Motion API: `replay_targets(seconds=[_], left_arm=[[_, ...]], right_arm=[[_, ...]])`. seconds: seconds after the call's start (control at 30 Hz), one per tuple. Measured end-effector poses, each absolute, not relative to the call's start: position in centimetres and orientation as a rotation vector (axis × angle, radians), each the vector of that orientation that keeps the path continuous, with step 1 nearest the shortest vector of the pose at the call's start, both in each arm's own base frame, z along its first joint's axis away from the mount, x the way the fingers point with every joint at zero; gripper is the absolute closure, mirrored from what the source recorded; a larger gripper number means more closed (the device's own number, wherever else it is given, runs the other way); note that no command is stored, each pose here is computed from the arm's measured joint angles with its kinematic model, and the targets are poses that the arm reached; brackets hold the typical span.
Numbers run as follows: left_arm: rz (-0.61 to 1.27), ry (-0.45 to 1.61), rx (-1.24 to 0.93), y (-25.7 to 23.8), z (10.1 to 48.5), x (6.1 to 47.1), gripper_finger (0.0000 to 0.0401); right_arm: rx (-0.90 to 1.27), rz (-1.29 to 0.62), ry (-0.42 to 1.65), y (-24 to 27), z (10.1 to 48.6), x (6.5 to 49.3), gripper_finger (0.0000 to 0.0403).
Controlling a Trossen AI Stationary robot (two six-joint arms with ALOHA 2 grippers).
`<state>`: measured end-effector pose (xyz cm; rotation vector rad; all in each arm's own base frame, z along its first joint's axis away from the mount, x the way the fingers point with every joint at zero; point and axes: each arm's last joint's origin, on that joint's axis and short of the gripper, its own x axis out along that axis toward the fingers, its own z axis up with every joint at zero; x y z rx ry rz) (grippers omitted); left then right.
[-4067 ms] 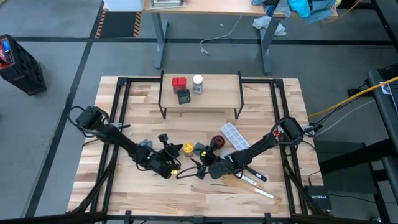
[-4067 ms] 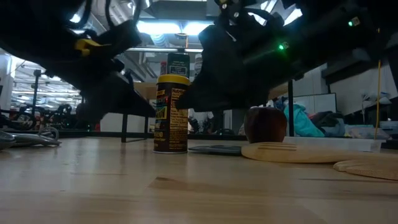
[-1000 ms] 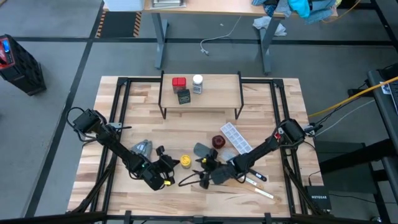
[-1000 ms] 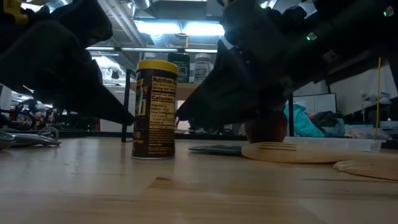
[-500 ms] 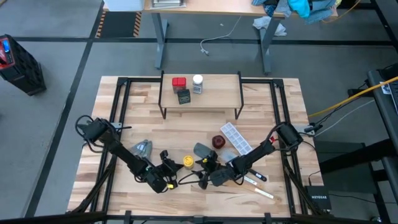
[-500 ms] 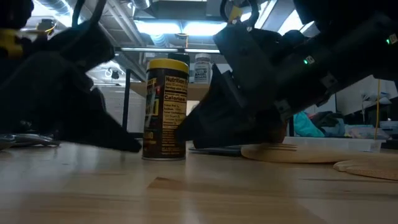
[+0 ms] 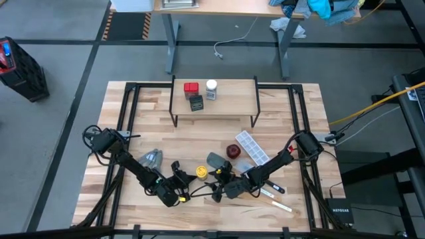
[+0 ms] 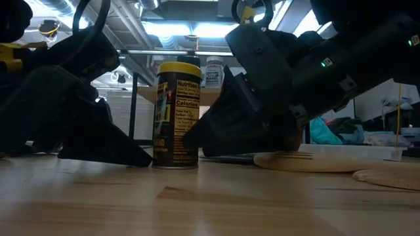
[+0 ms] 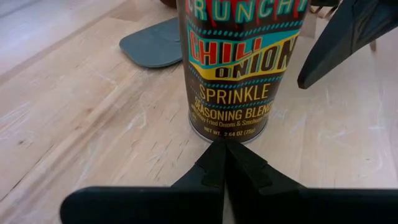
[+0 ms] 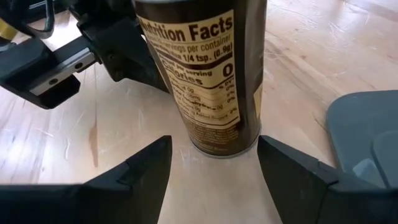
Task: Shelf spices
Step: Put the yellow seasoning bottle on the shelf
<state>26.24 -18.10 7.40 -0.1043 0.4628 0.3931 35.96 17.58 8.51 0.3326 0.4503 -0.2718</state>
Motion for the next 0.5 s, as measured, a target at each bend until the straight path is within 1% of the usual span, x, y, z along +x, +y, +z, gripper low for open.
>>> replay_targets(seconds=[0.5], left_arm=[[0.393,0.466,-0.095,-18.08,7.37,26.24,0.0398]], right_arm=[[0.352,-0.197,0.481,17.83,8.52,36.01,0.0159]])
